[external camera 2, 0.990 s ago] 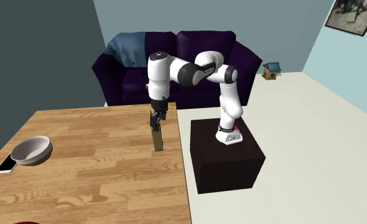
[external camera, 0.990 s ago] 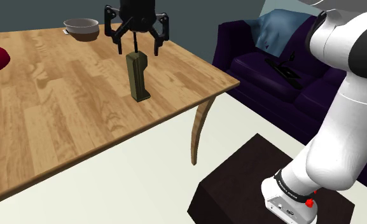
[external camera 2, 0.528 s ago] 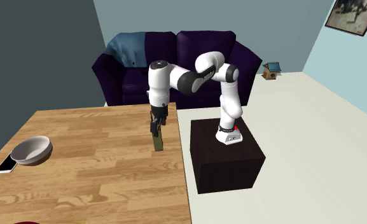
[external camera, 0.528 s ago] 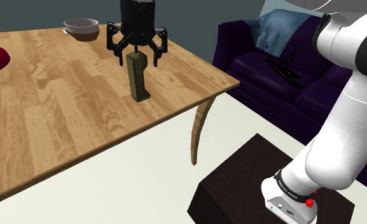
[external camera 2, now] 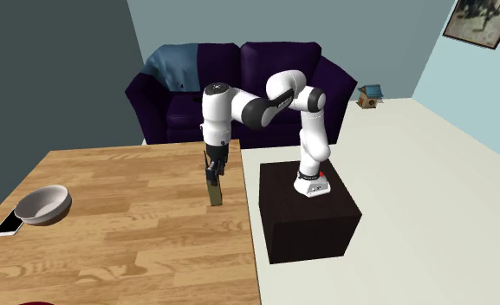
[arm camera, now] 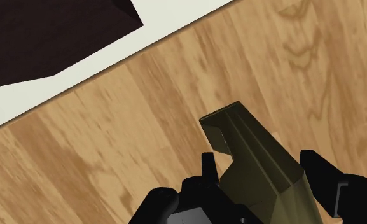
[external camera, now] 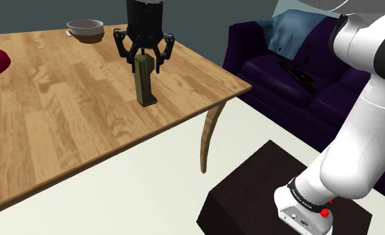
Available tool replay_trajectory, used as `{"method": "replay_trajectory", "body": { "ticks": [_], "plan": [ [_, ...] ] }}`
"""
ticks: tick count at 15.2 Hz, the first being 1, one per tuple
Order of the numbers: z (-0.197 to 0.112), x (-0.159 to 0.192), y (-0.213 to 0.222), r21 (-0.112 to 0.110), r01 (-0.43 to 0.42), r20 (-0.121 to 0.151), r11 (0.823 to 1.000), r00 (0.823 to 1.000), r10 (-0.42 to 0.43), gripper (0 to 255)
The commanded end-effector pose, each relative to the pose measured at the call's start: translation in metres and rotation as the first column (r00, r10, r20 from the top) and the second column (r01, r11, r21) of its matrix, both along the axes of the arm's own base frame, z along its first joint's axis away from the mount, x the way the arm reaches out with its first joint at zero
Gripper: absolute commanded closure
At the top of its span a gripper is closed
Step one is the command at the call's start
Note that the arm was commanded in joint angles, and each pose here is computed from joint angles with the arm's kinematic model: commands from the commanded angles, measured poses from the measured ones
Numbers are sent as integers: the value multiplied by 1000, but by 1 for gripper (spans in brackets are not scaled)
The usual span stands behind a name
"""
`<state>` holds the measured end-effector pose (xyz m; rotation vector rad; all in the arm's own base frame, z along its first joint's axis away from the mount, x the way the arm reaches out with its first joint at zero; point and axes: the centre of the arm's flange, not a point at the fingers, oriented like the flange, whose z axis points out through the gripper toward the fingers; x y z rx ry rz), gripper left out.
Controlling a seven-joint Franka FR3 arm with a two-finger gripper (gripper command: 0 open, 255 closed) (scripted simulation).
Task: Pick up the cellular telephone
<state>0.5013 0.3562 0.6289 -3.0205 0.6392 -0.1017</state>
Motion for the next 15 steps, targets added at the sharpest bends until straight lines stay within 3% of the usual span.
{"method": "replay_trajectory", "body": {
  "ticks": [1,15],
  "plan": [
    [-1,1,0,-1,0,-2,1000,1000,0,255],
    [63,0,0,-1,0,-2,1000,1000,0,255]
  ]
}}
